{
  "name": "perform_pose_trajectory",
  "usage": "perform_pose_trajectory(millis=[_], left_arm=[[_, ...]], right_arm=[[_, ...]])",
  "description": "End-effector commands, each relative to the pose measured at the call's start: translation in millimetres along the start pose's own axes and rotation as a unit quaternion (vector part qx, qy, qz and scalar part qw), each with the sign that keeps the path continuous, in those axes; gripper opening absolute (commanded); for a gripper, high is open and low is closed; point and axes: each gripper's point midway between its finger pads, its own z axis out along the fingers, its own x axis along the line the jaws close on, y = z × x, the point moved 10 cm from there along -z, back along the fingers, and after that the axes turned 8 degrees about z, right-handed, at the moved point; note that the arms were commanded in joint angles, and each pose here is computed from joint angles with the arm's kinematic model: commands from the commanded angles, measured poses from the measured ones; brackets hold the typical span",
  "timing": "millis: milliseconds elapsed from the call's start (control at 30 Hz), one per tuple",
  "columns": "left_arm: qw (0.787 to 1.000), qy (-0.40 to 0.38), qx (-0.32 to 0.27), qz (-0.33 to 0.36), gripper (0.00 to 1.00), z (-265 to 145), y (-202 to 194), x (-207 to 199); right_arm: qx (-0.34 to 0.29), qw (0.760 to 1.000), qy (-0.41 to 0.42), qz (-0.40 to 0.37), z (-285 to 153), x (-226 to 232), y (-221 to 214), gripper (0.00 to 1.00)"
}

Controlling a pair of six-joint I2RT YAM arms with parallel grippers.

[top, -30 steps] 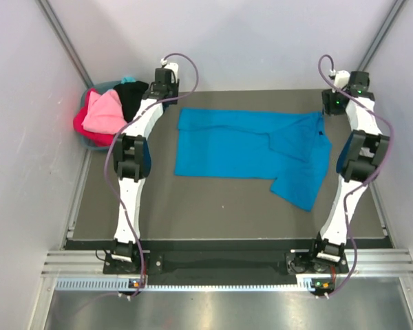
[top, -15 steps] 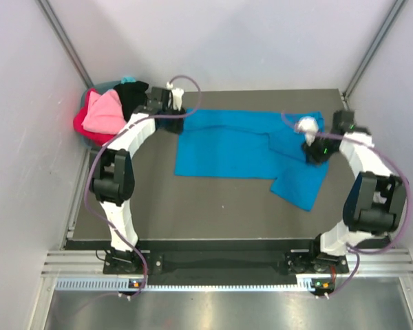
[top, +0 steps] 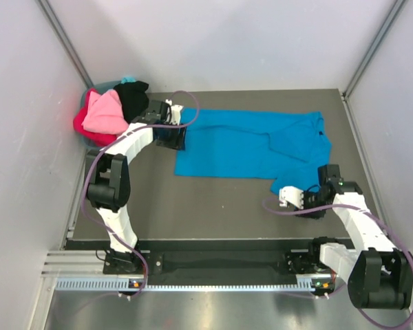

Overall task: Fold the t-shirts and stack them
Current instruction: Fold the tshirt

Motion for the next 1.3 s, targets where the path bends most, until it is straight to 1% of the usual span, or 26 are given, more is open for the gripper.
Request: perform_pose_trajectory(millis=[0,200,533,667,700,733,800,833,933,967,1033,1067,1133,1167,1267], left_arm=[[0.999,0.013,-0.047,0.007,0.64,-20.4,19.8,-0.3],[0.999,0.017,-0.044,0.007,0.64,-20.7,15.7,-0.1],[0.999,0.019,-0.040,0.009,0.63,-16.8,12.0,1.3],[0.999,0.018,-0.038,0.011,0.63,-14.9,11.5,1.8],[0.999,0.017,-0.034,0.009,0.63,-14.2,10.6,1.7],[0.999,0.017,-0.033,0.009,0.63,-14.1,10.9,2.3],[1.000,0.014,-0.024,0.005,0.62,-13.8,7.9,1.5],[1.000,0.011,-0.023,0.001,0.62,-15.2,6.1,2.0],[1.000,-0.003,-0.008,-0.019,0.61,-22.3,-6.8,1.6],[0.999,-0.008,0.005,-0.054,0.62,-22.7,-15.8,-0.3],[0.995,-0.015,0.014,-0.099,0.61,-32.3,-26.1,2.6],[0.989,-0.028,0.031,-0.144,0.61,-31.8,-39.4,-0.2],[0.979,-0.038,0.041,-0.197,0.57,-38.8,-52.4,4.4],[0.969,-0.055,0.065,-0.233,0.57,-38.7,-64.7,0.8],[0.954,-0.069,0.080,-0.281,0.57,-35.4,-81.9,2.0]], right_arm=[[0.028,0.998,0.012,-0.056,5.0,6.6,-6.8,0.45],[0.034,0.999,0.010,-0.028,13.7,2.6,-9.8,0.45],[0.044,0.999,-0.016,-0.016,13.8,-15.4,-9.6,0.44],[0.056,0.998,-0.011,-0.003,18.5,-19.6,-14.8,0.42],[0.060,0.998,-0.009,0.001,19.5,-20.1,-16.6,0.40],[0.065,0.998,-0.006,0.004,20.5,-20.3,-18.2,0.33],[0.070,0.997,0.002,0.013,22.4,-21.9,-20.2,0.24],[0.072,0.997,0.000,0.016,22.1,-23.6,-20.6,0.15],[0.068,0.997,-0.010,0.029,16.6,-30.3,-17.8,0.03],[0.065,0.997,-0.015,0.036,13.0,-32.3,-16.4,0.01],[0.055,0.997,-0.027,0.043,1.0,-39.4,-11.0,0.00],[0.052,0.997,-0.035,0.048,-4.6,-40.9,-8.6,0.00],[0.043,0.997,-0.047,0.051,-16.7,-46.8,-2.3,0.00],[0.039,0.996,-0.054,0.054,-21.8,-48.1,0.2,0.00],[0.028,0.995,-0.069,0.059,-33.2,-52.9,6.6,0.00]])
